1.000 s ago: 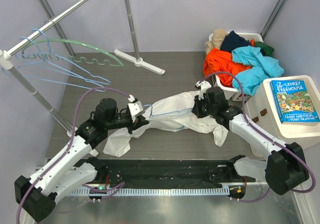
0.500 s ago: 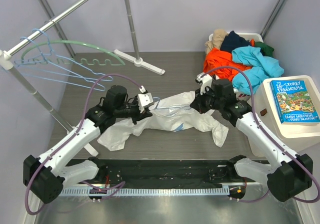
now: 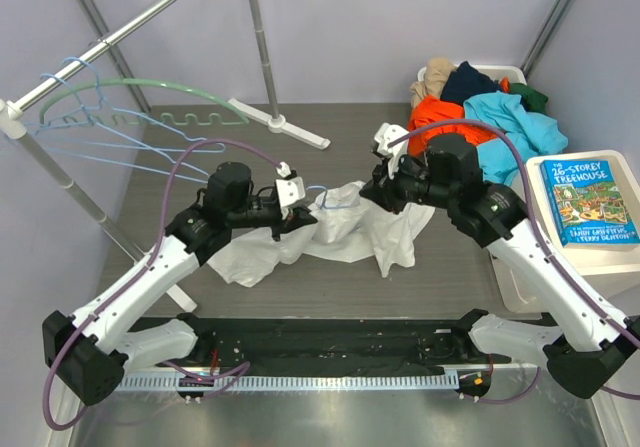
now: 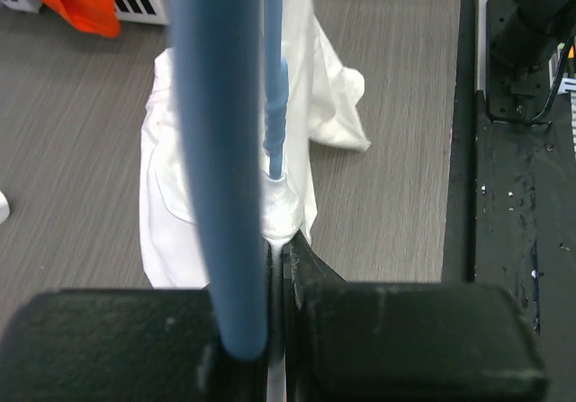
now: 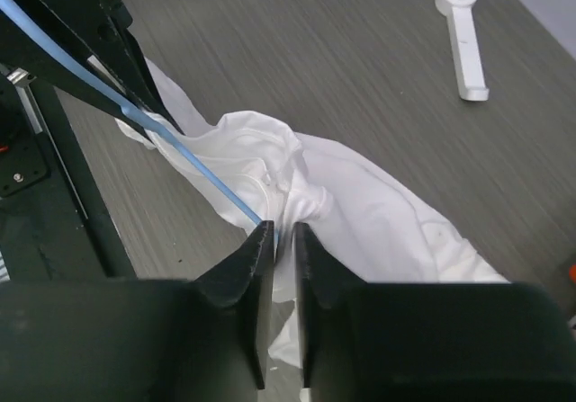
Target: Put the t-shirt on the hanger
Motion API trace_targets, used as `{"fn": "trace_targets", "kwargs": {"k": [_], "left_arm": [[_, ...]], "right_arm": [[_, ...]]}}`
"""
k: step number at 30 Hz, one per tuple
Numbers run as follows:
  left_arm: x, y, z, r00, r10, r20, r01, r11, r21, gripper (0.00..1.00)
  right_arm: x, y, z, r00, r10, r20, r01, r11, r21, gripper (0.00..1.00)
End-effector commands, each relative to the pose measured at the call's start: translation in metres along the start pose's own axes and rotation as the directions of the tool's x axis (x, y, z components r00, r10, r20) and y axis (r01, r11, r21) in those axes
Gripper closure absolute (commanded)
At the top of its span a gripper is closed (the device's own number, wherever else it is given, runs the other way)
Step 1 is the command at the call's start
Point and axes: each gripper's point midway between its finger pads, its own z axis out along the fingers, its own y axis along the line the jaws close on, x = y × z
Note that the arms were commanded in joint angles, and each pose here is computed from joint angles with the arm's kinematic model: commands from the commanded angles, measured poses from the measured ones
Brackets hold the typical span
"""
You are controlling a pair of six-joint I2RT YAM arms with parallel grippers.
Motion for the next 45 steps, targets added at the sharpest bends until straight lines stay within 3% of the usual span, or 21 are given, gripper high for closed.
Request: {"fn": "trace_targets", "kwargs": {"k": [1,4,7,14,18,21,23,25,27,30,36,45], "left_arm": [[-0.057,-0.003,-0.018,0.982,0.116,0.150,-0.114,0.993,-0.023,1.00],[-0.065,-0.009,-0.027,0.975,0.134,0.174,-0.132,0.991,-0.026,1.00],[-0.074,-0.016,-0.033,0.969,0.140,0.202,-0.141,0.990,-0.008,1.00],[-0.081,-0.020,-0.032,0.969,0.128,0.213,-0.136,0.990,0.024,1.00],[-0.086,-0.021,-0.030,0.968,0.129,0.215,-0.141,0.989,0.040,1.00],[-0.087,-0.021,-0.029,0.968,0.130,0.216,-0.143,0.989,0.046,1.00],[-0.089,-0.021,-0.030,0.967,0.133,0.217,-0.145,0.989,0.039,1.00],[-0.086,-0.020,-0.032,0.969,0.133,0.207,-0.140,0.990,0.023,1.00],[-0.077,-0.019,-0.035,0.978,0.124,0.170,-0.127,0.992,0.008,0.99],[-0.054,-0.021,-0.043,0.992,0.104,0.075,-0.104,0.995,-0.012,0.89],[-0.006,-0.013,-0.065,0.994,0.051,-0.096,-0.054,0.998,-0.034,0.89],[0.000,0.018,-0.100,0.988,0.055,-0.143,-0.075,0.987,-0.143,0.89]], "right_arm": [[-0.017,-0.003,-0.028,0.987,-0.163,-0.018,0.163,0.986,0.017,0.56],[-0.015,-0.002,-0.041,0.979,-0.197,-0.054,0.198,0.980,0.021,0.29],[-0.013,0.000,-0.045,0.975,-0.212,-0.066,0.213,0.977,0.003,0.19],[-0.009,0.025,-0.028,0.962,-0.261,-0.081,0.246,0.957,-0.155,0.20],[-0.022,0.041,-0.010,0.951,-0.305,-0.050,0.289,0.935,-0.205,0.28],[-0.028,0.050,0.004,0.939,-0.340,-0.050,0.321,0.920,-0.227,0.42],[-0.032,0.050,0.009,0.932,-0.360,-0.051,0.341,0.914,-0.220,0.64],[-0.034,0.047,0.012,0.929,-0.366,-0.052,0.349,0.914,-0.208,0.99],[-0.038,0.042,0.006,0.924,-0.381,-0.047,0.368,0.914,-0.171,0.99],[-0.039,0.036,-0.004,0.919,-0.391,-0.040,0.383,0.914,-0.131,0.99],[-0.031,0.034,-0.033,0.914,-0.403,-0.046,0.396,0.912,-0.106,0.99],[-0.027,0.036,-0.049,0.898,-0.436,-0.051,0.429,0.897,-0.108,0.99]]}}
